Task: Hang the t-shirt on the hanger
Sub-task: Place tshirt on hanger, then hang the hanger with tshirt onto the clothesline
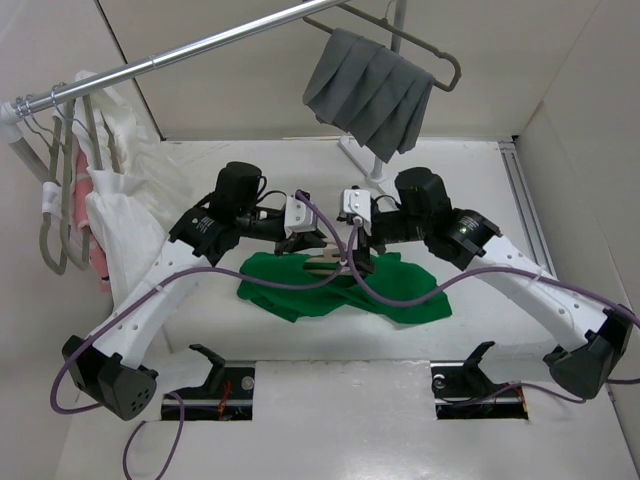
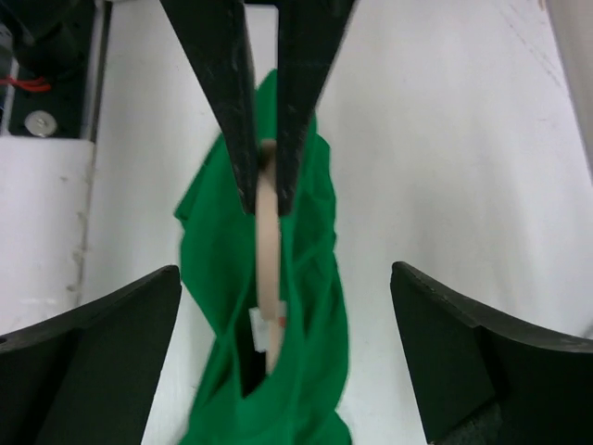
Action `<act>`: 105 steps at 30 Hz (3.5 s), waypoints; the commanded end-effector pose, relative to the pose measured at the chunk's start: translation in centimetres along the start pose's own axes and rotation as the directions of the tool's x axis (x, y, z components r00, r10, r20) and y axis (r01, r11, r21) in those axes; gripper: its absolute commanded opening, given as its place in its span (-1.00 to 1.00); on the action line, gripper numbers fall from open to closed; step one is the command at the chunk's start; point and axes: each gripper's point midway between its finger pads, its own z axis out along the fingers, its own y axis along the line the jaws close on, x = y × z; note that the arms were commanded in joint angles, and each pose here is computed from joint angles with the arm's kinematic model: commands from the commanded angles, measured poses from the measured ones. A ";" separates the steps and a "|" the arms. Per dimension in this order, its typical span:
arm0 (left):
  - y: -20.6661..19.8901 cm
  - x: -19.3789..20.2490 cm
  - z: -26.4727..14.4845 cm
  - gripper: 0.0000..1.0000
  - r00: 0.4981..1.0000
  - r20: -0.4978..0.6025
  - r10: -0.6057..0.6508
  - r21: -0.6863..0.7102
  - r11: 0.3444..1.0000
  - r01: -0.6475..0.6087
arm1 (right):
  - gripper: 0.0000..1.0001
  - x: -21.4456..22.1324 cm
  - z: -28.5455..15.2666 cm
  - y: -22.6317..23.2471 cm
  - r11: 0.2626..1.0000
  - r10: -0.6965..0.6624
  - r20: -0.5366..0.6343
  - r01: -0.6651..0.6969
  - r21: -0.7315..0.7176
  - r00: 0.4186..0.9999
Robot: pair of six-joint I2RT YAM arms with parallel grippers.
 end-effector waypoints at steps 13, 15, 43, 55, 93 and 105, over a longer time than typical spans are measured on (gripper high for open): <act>0.2 -2.5 -0.9 -1.00 0.996 0.029 0.088 -0.017 0.996 -0.087 | 1.00 9.2 0.0 1.9 0.985 0.085 -0.120 -0.101 -0.138 0.989; 0.2 -2.5 -0.9 -1.00 0.996 0.029 0.088 -0.017 0.996 -0.087 | 0.89 10.1 0.6 2.3 0.982 0.098 -0.137 -0.118 -0.146 0.986; 4.3 -12.3 -9.4 1.00 0.902 0.335 0.270 -0.607 0.795 -0.013 | -1.00 4.3 -7.4 -8.8 0.947 0.243 -0.115 -0.210 0.243 0.963; 2.2 -13.2 -12.0 1.00 0.877 0.356 0.322 -0.664 0.748 -0.006 | -1.00 -8.4 -13.2 -20.0 0.886 0.122 0.065 -0.139 0.442 0.990; 1.6 -5.2 -10.3 1.00 0.942 0.309 0.130 -0.666 0.737 0.116 | 0.02 -12.0 -9.7 -31.9 0.651 0.074 0.430 -0.370 0.663 0.900; 1.5 2.8 -6.9 1.00 0.970 0.240 -0.042 -0.629 0.754 0.189 | 1.00 -9.3 -18.3 -22.6 0.530 0.035 0.200 -0.188 0.827 0.979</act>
